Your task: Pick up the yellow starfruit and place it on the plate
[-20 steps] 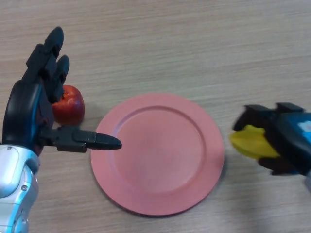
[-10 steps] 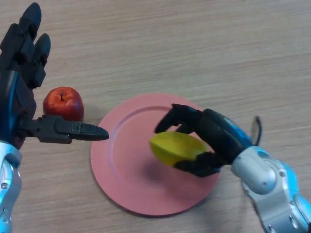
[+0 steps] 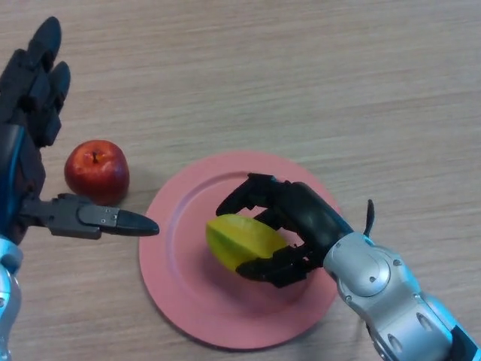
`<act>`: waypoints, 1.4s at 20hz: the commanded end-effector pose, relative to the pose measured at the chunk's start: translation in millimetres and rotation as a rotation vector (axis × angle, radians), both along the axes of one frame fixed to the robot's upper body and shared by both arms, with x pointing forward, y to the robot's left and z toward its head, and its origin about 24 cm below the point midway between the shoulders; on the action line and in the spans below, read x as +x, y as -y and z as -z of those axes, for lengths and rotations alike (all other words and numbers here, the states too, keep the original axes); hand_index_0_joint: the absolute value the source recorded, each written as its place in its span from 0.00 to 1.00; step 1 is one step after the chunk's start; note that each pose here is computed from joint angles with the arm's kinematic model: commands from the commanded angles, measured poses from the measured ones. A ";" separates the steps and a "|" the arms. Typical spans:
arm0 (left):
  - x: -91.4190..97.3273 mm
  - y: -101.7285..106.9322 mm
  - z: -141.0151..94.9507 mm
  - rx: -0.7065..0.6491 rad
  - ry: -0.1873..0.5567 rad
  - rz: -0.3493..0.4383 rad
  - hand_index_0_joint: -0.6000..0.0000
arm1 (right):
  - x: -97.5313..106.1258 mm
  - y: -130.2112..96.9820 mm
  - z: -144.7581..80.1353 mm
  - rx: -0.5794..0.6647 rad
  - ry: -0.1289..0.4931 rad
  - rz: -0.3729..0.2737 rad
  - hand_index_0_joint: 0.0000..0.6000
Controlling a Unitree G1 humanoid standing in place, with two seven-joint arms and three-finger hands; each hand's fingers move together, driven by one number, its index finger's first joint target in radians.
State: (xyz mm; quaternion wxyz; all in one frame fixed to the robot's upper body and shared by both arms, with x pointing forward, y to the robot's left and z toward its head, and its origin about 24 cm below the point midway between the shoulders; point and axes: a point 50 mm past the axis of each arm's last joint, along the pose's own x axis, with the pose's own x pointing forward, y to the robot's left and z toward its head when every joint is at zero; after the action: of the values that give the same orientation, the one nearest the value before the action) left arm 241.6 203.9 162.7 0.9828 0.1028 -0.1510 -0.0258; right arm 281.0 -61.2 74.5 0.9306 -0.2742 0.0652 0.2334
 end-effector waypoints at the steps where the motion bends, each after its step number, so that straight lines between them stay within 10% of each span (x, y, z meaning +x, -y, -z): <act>1: -11.6 -5.6 -35.3 0.085 0.243 -0.018 1.00 | 10.4 -1.2 -40.4 0.064 0.256 0.011 0.50; 4: -9.0 -1.9 -31.1 0.078 0.197 0.013 1.00 | 12.2 -2.1 -43.6 0.069 0.275 -0.015 0.00; 14: -3.6 6.8 -31.6 0.115 0.206 0.077 1.00 | 18.5 52.2 -84.0 0.064 0.400 0.036 0.00; 20: 2.0 4.1 -33.6 0.090 0.243 0.053 1.00 | -3.7 95.9 -110.5 0.298 0.439 0.113 0.00; 28: -12.0 12.4 -15.4 0.103 0.110 0.066 1.00 | -37.9 110.7 -122.6 0.483 0.521 0.123 0.00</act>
State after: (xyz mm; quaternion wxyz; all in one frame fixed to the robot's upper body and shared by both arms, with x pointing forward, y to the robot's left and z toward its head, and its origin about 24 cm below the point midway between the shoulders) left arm 236.9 185.9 154.8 0.9804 0.1134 -0.1399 -0.0802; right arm 252.3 -163.5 162.4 0.9839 -0.0839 -0.0941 0.1263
